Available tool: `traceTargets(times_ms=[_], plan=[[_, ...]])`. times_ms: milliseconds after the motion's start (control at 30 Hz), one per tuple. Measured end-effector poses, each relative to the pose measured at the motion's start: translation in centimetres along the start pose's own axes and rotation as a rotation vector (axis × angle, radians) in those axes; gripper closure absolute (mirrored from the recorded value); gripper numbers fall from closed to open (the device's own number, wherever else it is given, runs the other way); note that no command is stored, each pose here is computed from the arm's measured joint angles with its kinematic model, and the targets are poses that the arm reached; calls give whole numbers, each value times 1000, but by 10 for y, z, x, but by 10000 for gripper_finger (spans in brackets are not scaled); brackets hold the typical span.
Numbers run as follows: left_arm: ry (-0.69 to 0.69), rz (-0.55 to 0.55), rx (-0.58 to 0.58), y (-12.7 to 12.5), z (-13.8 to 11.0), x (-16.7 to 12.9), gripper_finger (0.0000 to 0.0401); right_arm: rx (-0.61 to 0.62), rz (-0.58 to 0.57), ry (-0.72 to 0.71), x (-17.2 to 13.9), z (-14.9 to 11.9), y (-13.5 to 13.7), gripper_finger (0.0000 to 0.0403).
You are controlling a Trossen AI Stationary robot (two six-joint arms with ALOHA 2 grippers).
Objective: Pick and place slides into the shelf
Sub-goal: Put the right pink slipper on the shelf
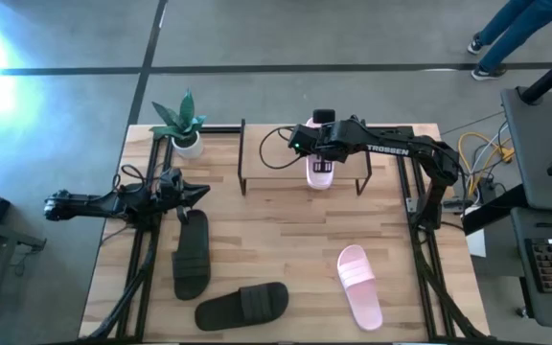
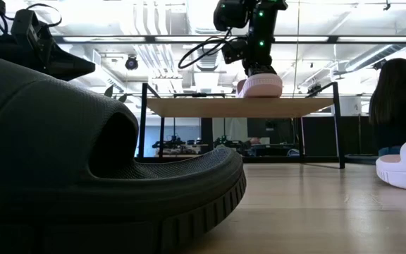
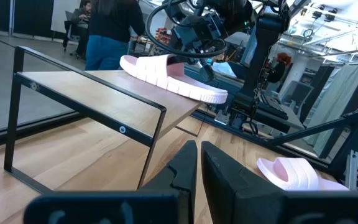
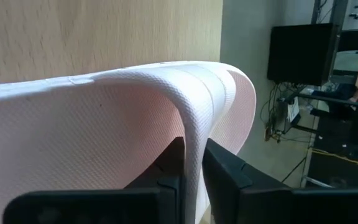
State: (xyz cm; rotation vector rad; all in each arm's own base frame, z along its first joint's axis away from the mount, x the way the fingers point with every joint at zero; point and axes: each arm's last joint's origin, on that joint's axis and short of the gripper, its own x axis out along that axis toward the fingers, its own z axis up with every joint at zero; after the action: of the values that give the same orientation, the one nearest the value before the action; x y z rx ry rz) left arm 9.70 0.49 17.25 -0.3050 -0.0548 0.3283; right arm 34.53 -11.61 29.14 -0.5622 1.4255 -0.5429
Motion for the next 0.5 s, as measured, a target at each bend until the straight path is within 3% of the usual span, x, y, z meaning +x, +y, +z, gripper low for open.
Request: traceTargets(times_ms=[500], plan=[[-1, 0, 0, 0, 0, 0, 393, -14, 49, 15, -4, -5, 2, 271]])
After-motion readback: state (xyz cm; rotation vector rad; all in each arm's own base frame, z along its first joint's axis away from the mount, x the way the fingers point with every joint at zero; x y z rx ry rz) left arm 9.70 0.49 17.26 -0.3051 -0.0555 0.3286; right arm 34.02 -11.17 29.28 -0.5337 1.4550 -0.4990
